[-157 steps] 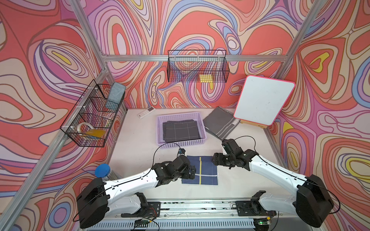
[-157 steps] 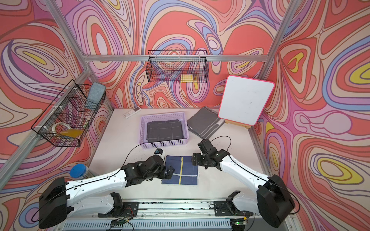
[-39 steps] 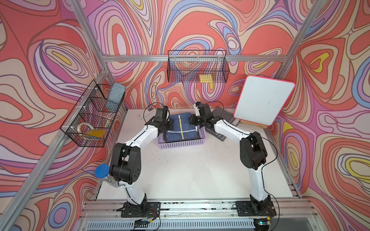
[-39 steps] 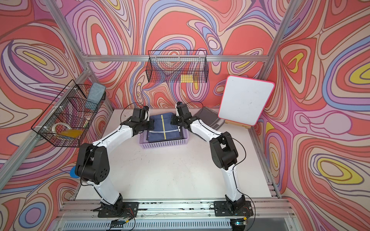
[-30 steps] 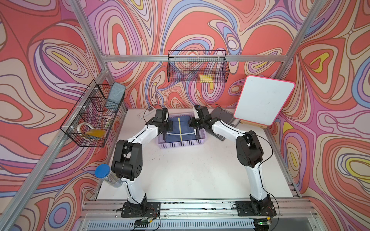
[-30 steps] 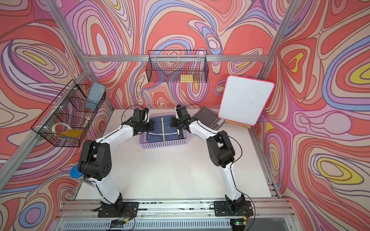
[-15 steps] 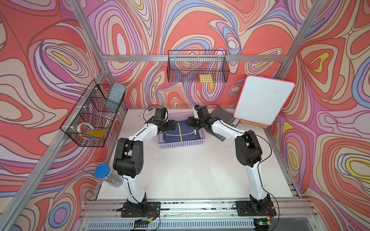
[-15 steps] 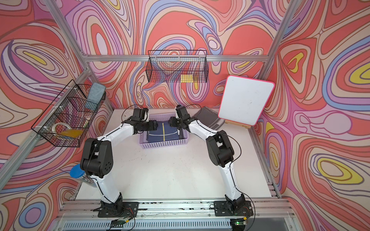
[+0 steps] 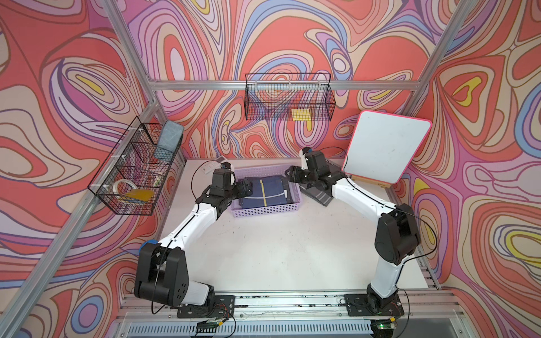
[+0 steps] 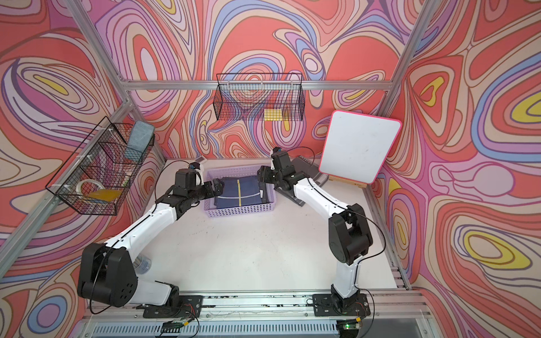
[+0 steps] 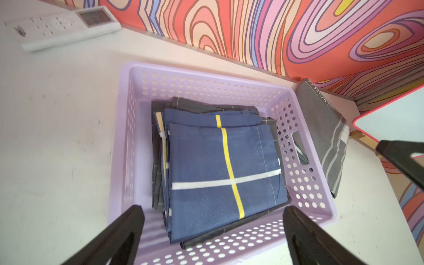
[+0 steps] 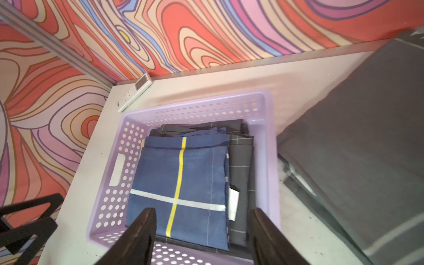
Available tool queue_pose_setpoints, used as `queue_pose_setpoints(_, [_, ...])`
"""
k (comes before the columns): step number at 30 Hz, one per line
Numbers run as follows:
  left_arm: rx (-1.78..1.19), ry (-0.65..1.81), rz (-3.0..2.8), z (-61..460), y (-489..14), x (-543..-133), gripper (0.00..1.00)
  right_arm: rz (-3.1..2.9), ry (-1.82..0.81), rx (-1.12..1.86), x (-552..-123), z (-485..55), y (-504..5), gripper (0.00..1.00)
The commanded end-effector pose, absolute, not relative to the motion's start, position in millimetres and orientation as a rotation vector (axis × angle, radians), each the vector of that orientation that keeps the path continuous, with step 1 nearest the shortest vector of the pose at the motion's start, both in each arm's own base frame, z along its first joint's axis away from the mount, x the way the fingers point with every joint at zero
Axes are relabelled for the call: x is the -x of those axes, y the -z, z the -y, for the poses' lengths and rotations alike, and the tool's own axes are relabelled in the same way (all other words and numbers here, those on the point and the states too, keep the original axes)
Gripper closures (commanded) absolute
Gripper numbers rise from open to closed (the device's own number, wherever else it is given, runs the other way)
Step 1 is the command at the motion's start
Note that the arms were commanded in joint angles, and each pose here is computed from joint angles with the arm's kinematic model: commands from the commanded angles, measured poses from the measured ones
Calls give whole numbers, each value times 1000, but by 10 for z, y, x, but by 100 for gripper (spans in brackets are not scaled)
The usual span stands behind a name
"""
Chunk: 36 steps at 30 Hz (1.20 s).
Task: Put the folded pillowcase in the basket
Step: Place the pillowcase in the basket, then move the pillowcase to the center of the board.
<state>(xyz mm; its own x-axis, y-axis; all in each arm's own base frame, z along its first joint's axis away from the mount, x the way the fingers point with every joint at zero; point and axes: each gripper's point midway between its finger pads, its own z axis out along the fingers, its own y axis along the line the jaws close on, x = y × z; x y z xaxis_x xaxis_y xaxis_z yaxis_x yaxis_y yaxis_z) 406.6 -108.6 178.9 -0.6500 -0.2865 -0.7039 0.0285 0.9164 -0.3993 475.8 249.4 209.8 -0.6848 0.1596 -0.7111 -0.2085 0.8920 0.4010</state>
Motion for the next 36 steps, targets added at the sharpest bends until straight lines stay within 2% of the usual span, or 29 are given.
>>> queue_pose_setpoints(1, [201, 585, -2202, 1220, -1738, -3931, 1, -2295, -454, -56, -4705, -2028, -1925, 34])
queue_pose_setpoints(10, [142, 674, -2195, 1351, -1516, -3581, 1, -2380, -357, -158, -4614, -1394, -1469, 33])
queue_pose_setpoints(17, [119, 712, -2182, 1415, -1523, -3546, 1, -2452, -386, -186, -4812, -1355, -1059, 30])
queue_pose_setpoints(24, [116, 700, -2189, 1406, -1513, -3551, 1, -2494, -392, -250, -5005, -1233, -783, 23])
queue_pose_setpoints(36, [112, 696, -2207, 1415, -1470, -3565, 1, -2569, -478, -281, -4875, -1312, -419, 22])
